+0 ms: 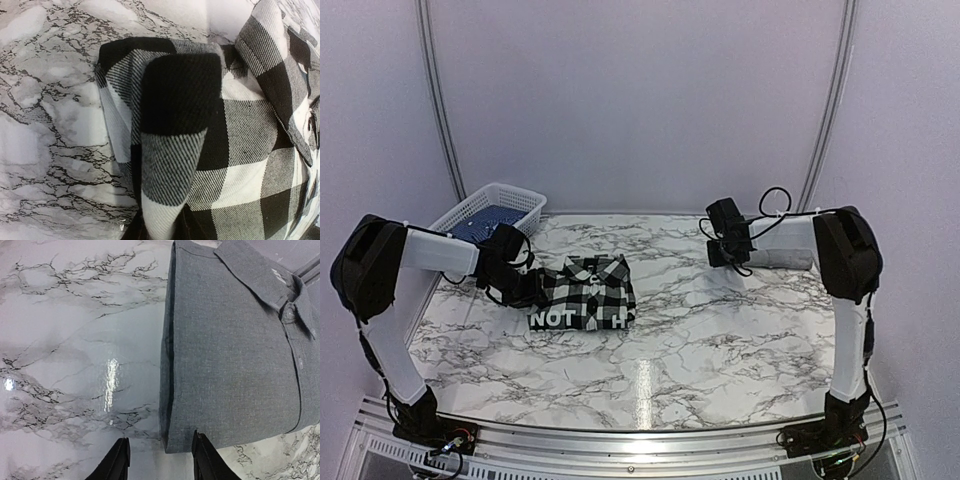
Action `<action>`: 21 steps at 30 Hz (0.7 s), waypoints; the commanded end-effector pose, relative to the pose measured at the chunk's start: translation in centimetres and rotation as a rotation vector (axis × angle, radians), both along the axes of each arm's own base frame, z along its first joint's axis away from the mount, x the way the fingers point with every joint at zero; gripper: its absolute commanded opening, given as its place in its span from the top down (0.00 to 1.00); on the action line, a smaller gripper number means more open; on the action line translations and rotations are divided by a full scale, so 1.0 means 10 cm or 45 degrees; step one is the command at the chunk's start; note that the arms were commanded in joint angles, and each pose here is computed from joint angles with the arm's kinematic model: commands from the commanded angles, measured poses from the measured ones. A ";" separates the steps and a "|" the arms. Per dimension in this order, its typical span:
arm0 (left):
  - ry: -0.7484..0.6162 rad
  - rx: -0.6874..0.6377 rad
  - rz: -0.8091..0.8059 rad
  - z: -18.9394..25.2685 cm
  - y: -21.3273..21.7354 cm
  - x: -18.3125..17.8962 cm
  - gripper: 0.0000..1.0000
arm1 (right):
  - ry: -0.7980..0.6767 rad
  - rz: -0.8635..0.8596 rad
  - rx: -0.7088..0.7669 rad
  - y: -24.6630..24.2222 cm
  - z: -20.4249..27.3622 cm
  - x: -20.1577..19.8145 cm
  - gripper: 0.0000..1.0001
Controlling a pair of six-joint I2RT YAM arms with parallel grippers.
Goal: Fold and stack the long sleeve shirts
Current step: Place the square-folded shirt at the center of the board.
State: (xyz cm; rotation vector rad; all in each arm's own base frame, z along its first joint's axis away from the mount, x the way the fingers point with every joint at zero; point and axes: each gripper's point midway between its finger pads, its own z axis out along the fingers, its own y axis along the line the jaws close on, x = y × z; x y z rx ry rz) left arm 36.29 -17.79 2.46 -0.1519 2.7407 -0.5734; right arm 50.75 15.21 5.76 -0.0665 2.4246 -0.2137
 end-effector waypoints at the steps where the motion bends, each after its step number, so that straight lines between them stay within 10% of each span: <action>1: 0.005 0.073 0.008 0.04 0.11 0.02 0.79 | -0.007 -0.018 -0.081 -0.12 0.01 0.16 0.60; 12: -0.046 0.097 0.026 0.18 0.15 0.06 0.60 | 0.058 -0.060 -0.161 -0.23 -0.27 0.16 0.68; 21: -0.115 0.108 0.048 0.39 0.19 0.11 0.55 | 0.110 -0.069 -0.138 -0.23 -0.33 0.03 0.96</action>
